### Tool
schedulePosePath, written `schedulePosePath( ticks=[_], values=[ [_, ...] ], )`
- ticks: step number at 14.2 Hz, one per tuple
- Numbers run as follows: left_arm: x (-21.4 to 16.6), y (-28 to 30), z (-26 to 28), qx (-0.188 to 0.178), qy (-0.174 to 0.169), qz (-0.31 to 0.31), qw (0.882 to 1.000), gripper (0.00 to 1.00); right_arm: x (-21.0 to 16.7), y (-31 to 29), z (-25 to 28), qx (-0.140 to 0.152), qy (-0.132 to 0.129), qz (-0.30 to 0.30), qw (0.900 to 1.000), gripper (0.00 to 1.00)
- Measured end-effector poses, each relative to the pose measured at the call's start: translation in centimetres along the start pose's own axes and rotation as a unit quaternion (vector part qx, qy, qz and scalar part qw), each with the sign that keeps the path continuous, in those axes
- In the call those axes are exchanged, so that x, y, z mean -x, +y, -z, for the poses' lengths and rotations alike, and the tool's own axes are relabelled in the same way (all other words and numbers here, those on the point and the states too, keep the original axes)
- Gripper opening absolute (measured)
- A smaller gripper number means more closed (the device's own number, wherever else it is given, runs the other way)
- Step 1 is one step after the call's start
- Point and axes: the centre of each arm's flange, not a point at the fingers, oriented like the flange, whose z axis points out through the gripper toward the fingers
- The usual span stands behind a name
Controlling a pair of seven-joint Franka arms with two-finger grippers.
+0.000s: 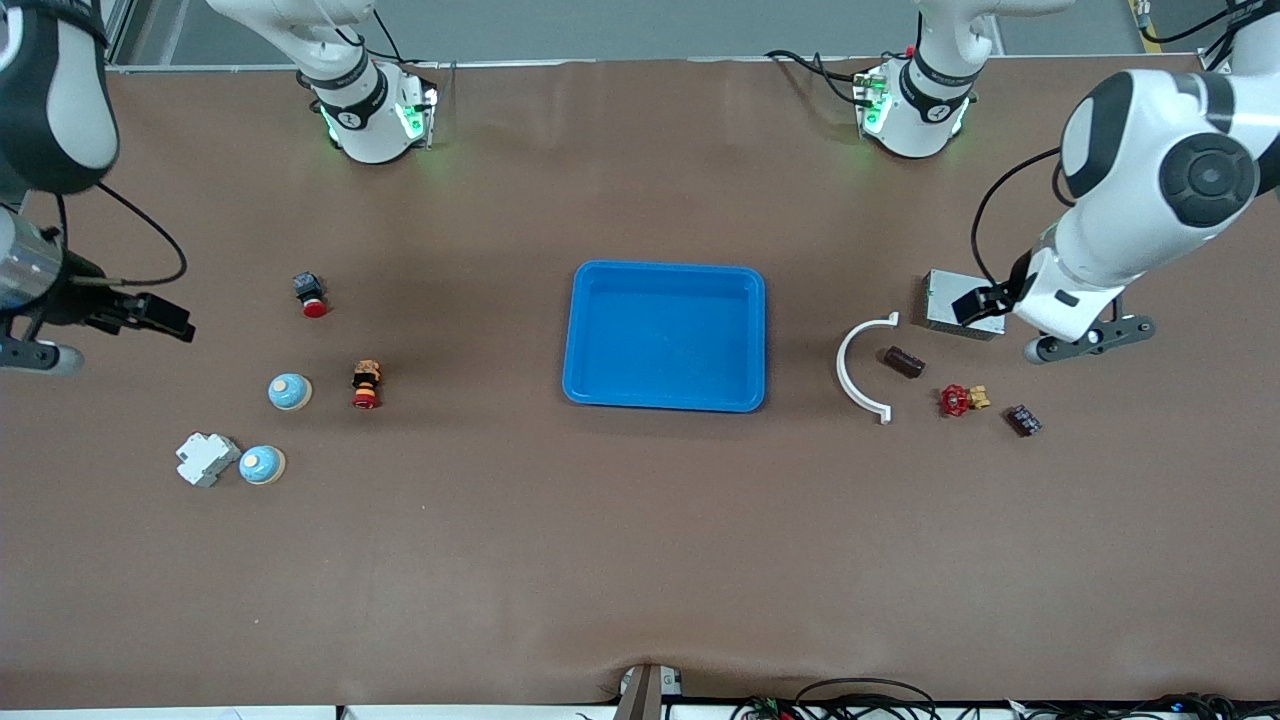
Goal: Place electrolytic capacitor and blue bell in tray
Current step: 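Reach the left gripper toward the brown capacitor beside the white arc, then grasp the capacitor with the left gripper while the right gripper grasps a bell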
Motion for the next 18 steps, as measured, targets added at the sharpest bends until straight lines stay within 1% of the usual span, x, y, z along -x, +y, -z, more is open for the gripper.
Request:
schedulePosePath(
  ticks=[2, 4, 8, 12, 15, 16, 17, 18],
  values=[
    [0.6, 0.3, -2.8, 0.005, 0.011, 0.017, 1.000, 1.00, 0.0, 0.7, -4.2, 0.000, 0.013, -0.002, 1.000, 1.00],
    [1.1, 0.5, -5.2, 0.011, 0.021, 0.035, 0.999, 1.00, 0.3, 1.5, -8.2, 0.001, 0.019, -0.003, 1.000, 1.00],
    [1.9, 1.1, -9.8, 0.028, 0.043, 0.071, 0.996, 1.00, 0.6, 2.5, -15.3, 0.002, 0.014, -0.011, 1.000, 1.00],
    [2.1, 1.4, -14.3, 0.032, 0.034, 0.129, 0.991, 1.00, 2.5, 2.9, -20.6, 0.002, 0.021, -0.015, 1.000, 1.00],
    [1.8, 1.9, -17.1, 0.034, 0.027, 0.149, 0.988, 1.00, 3.1, 2.8, -23.3, 0.003, 0.031, -0.016, 0.999, 1.00],
    [1.7, 1.8, -17.8, 0.034, 0.024, 0.152, 0.987, 0.97, 3.2, 2.8, -24.2, 0.003, 0.034, -0.016, 0.999, 1.00],
    [1.6, 1.7, -18.5, 0.034, 0.022, 0.160, 0.986, 0.96, 3.2, 2.8, -25.1, 0.003, 0.037, -0.016, 0.999, 1.00],
    [1.5, 1.7, -19.1, 0.034, 0.020, 0.170, 0.985, 0.88, 3.3, 2.8, -25.8, 0.003, 0.038, -0.016, 0.999, 1.00]
  ],
)
